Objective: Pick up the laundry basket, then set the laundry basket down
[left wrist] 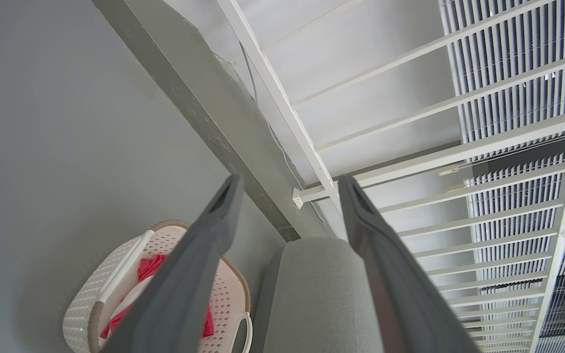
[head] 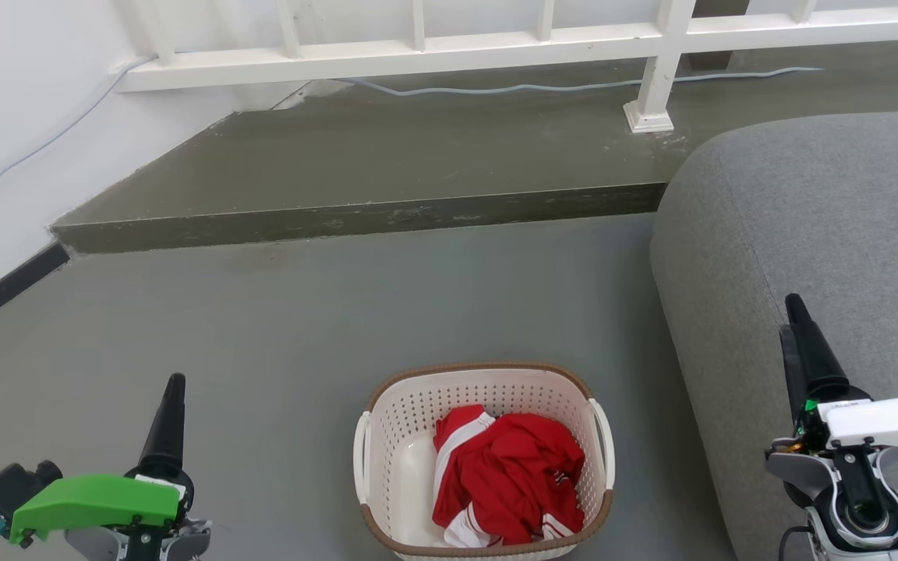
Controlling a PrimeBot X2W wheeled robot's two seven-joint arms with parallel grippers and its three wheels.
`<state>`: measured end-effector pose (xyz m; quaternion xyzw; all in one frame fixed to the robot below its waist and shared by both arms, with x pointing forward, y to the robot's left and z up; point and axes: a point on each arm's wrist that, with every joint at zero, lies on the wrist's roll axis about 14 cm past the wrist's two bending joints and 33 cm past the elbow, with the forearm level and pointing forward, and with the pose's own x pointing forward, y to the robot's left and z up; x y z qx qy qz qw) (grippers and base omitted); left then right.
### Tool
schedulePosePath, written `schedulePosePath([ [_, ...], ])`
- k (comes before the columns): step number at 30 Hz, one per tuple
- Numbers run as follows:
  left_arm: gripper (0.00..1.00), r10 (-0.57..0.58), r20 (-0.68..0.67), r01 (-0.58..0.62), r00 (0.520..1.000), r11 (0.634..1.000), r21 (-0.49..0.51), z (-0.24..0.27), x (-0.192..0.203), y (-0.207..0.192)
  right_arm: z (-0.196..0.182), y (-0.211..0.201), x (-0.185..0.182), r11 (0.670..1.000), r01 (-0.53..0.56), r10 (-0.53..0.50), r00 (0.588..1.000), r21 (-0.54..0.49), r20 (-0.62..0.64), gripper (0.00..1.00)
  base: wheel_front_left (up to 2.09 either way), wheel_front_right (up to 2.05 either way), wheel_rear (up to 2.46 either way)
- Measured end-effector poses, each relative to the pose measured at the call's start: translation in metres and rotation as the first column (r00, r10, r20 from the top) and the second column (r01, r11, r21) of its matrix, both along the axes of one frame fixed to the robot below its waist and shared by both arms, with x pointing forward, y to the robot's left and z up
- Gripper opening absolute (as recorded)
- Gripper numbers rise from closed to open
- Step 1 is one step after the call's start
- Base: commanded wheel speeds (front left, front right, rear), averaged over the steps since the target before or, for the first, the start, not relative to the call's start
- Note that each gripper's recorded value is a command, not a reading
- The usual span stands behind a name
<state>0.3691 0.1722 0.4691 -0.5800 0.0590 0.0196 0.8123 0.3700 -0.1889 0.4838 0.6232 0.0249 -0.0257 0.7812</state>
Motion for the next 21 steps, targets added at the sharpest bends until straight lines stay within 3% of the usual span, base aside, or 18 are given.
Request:
schedulePosePath([
  [10,1.0,-0.041,0.058,0.028,0.997,0.976,0.217,0.016,0.006,-0.002,0.007,0.007,0.003,0.986,-0.042,0.046,0.999,-0.16,0.022,1.0,0.0,0.0,0.0],
  [21,1.0,-0.106,0.097,0.056,0.99,0.907,0.418,0.025,0.007,-0.016,0.003,0.009,0.002,0.9,-0.095,0.108,0.994,-0.425,0.006,1.0,0.0,0.0,0.0],
])
